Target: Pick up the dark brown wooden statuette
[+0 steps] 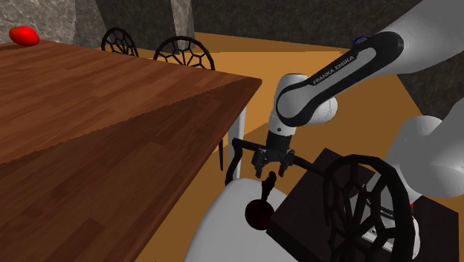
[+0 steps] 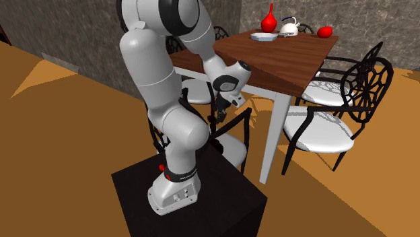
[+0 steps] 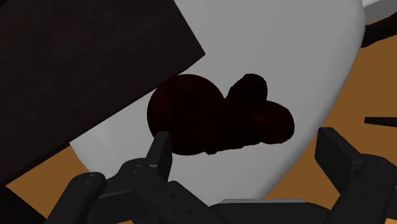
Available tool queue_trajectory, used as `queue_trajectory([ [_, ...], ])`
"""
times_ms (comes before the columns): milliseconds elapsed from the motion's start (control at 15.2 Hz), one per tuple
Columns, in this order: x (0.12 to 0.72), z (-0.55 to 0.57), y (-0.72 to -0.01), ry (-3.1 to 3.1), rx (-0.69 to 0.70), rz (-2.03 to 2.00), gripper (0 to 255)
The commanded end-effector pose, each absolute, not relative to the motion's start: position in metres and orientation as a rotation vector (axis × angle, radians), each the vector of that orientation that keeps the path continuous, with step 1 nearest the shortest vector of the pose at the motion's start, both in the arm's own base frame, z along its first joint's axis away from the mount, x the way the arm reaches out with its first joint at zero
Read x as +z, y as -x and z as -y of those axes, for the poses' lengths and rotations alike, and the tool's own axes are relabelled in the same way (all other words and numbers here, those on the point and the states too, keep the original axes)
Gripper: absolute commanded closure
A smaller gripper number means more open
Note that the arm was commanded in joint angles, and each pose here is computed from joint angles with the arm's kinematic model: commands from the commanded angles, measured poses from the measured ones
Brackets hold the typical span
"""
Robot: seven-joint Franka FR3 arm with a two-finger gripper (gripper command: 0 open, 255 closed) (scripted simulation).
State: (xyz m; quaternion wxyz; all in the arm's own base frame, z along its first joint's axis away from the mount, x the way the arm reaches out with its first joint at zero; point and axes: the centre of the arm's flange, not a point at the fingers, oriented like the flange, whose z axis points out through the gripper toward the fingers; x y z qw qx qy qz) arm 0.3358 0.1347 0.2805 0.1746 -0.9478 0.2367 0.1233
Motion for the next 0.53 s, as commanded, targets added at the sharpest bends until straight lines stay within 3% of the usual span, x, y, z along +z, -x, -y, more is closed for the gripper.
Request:
queue_trajectory([
  [0,0.269,-0.136,-0.335,2.686,0.349,-0.673,0],
  [264,0.255,-0.136,-0.335,2.686,0.349,-0.673,0],
  [330,0.255,-0.136,-0.336,2.685,0.349,-0.673,255],
  [462,0.255,-0.136,-0.336,2.685,0.349,-0.673,255],
])
